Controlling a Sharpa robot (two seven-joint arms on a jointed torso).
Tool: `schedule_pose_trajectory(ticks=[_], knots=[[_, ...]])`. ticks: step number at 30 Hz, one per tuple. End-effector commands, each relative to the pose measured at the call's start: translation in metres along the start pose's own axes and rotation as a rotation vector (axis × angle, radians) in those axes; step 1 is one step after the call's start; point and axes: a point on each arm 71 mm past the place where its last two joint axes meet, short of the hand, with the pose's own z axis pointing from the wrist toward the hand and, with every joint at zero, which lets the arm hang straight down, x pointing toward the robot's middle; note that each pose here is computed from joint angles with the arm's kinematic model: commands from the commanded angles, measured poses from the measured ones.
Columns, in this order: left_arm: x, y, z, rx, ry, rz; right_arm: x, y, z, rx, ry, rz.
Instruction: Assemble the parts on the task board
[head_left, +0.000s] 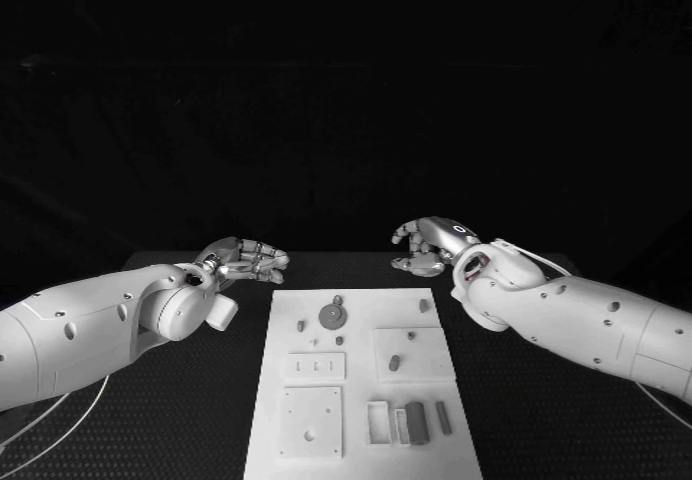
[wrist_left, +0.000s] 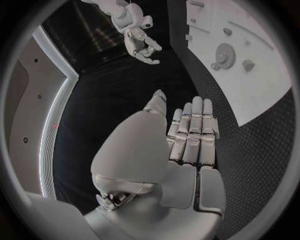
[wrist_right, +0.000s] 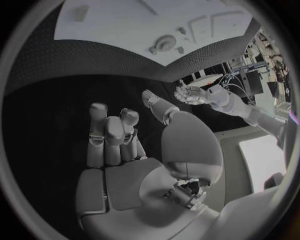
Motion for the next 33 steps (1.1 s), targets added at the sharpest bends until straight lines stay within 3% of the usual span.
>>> schedule_pose_trajectory(ticks=[1, 4, 9, 13, 24, 33], knots=[[0.0013, -0.0017, 0.0009, 0.018, 0.009, -0.003, 0.007, -0.016, -0.006, -0.056, 0.141, 0.156], [0.0004, -0.0001, 0.0009, 0.017, 0.007, -0.003, 0.003, -0.045, -0.013, -0.059, 0.193, 0.141], [-0.0005, 0.0018, 0.0002, 0.011, 0.004, -0.003, -0.001, -0.073, -0.019, -0.046, 0.207, 0.092], [0.0006, 0.0024, 0.0005, 0.01, 0.008, -0.004, 0.007, -0.09, -0.028, -0.025, 0.23, 0.079], [0.0026, 0.0036, 0.0017, 0.014, 0.02, -0.007, 0.049, -0.103, -0.034, 0.011, 0.262, 0.047], [0.0022, 0.0051, 0.0015, 0.012, 0.021, -0.007, 0.064, -0.097, -0.03, 0.017, 0.253, 0.04]])
